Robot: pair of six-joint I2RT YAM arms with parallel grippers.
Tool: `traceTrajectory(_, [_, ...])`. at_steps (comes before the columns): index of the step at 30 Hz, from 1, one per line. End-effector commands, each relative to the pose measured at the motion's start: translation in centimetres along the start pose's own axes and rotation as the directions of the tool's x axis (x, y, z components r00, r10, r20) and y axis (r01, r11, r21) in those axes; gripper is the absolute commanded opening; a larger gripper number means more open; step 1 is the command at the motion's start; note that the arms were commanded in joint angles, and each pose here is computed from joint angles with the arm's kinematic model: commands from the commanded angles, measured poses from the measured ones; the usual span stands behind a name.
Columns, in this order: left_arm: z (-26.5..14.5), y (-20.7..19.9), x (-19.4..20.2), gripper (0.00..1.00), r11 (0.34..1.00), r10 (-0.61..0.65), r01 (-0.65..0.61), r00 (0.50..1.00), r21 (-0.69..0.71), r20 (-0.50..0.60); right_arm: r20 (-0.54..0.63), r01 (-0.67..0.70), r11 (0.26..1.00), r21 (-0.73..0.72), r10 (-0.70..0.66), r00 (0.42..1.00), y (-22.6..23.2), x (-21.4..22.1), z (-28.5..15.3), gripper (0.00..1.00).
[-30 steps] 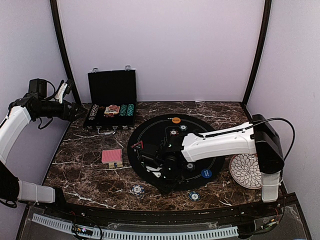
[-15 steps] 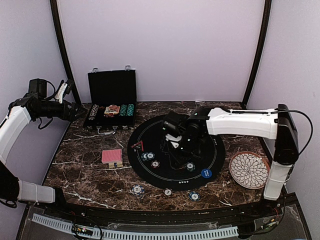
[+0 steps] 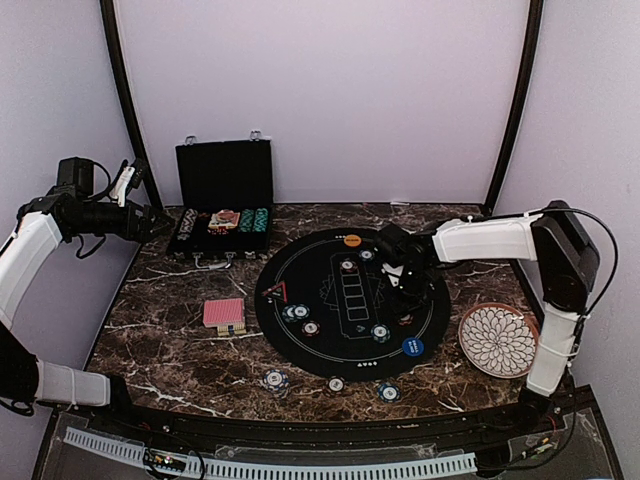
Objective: Distribute texas hold em gaming equipment
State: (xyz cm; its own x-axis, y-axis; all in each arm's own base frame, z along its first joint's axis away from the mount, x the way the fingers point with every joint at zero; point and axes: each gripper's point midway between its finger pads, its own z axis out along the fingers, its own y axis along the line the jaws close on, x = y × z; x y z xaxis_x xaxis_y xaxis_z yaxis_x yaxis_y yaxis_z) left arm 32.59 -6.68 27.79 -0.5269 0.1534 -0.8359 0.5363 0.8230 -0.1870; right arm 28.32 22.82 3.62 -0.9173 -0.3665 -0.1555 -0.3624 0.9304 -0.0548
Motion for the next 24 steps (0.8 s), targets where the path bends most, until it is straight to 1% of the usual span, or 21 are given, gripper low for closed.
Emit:
traceTrajectory(1, [-0.7,-0.4,-0.5,0.99,1.0,0.018,-0.018,1.0,0.005,0.013,0.026,-0.012,1.0,0.006,0.012,1.0,-0.8,-1.5,2.0,0.2])
traceTrajectory(6, [-0.8,-0.4,-0.5,0.99,1.0,0.02,-0.02,1.0,0.003,0.011,0.012,-0.019,1.0,0.015,0.019,1.0,-1.3,-1.8,3.1,0.24])
traceTrajectory(12, [-0.9,-0.5,-0.6,0.99,1.0,0.028,-0.028,1.0,0.001,0.013,-0.034,-0.018,0.999,0.029,0.019,0.999,-1.8,-0.1,3.8,0.45])
traceTrajectory(16, [-0.8,-0.5,-0.6,0.99,1.0,0.024,-0.024,1.0,0.006,0.013,-0.037,-0.027,0.999,0.04,0.029,0.999,-2.1,0.4,3.4,0.56])
traceTrajectory(17, [-0.8,-0.6,-0.6,0.99,1.0,0.025,-0.025,1.0,0.007,0.013,-0.036,-0.027,0.999,0.041,0.028,0.999,-2.2,0.5,3.1,0.57])
traceTrajectory(24, [-1.0,-0.5,-0.6,0.99,1.0,0.03,-0.03,0.999,0.001,0.016,-0.03,-0.023,0.999,0.049,0.025,0.999,-2.5,0.8,2.2,0.58])
